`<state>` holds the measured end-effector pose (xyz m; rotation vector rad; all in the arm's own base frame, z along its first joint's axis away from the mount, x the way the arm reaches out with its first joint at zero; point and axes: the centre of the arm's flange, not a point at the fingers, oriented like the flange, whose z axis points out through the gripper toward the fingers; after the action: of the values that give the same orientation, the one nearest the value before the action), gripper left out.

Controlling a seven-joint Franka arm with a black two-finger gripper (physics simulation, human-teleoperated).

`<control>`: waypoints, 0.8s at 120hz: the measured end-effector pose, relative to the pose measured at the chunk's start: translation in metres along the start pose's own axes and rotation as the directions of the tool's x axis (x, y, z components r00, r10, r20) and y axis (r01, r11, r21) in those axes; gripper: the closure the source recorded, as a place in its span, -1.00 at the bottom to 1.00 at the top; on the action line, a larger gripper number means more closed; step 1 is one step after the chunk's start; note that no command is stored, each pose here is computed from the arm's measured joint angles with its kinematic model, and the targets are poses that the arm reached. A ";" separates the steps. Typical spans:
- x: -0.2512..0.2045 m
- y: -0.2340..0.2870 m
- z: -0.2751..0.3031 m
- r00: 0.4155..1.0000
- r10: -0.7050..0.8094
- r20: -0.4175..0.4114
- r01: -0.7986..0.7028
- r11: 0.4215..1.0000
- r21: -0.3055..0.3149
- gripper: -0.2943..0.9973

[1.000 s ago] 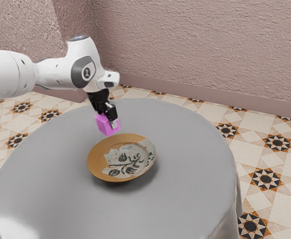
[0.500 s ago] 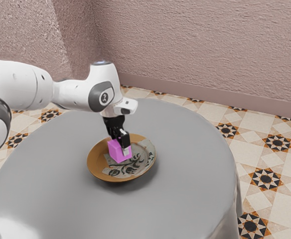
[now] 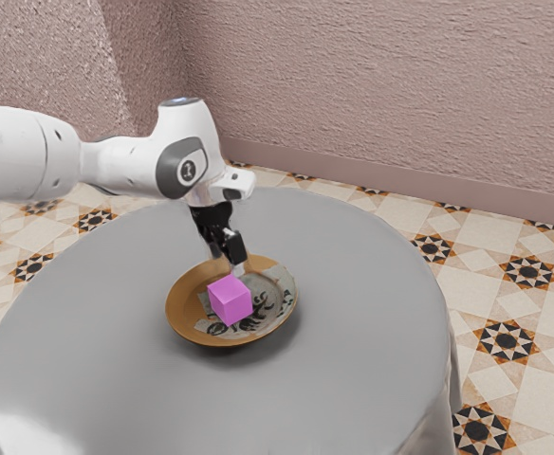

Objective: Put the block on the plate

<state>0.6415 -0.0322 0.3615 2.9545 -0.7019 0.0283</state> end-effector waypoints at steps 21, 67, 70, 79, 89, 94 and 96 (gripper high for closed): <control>0.002 0.007 -0.077 0.999 0.016 -0.027 -0.015 0.999 0.042 -0.51; -0.037 0.034 -0.202 0.998 0.006 -0.066 0.001 0.995 0.102 -0.54; -0.040 0.035 -0.207 0.998 0.004 -0.069 0.003 0.994 0.108 -0.54; -0.046 0.037 -0.218 0.997 -0.001 -0.075 0.010 0.993 0.118 -0.54; -0.048 0.037 -0.222 0.997 -0.009 -0.073 0.018 0.992 0.122 -0.54; -0.049 0.037 -0.222 0.997 -0.014 -0.070 0.022 0.992 0.122 -0.54; -0.049 0.037 -0.222 0.997 -0.015 -0.070 0.024 0.992 0.121 -0.54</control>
<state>0.5824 -0.0191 0.5835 3.0592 -0.6855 0.1763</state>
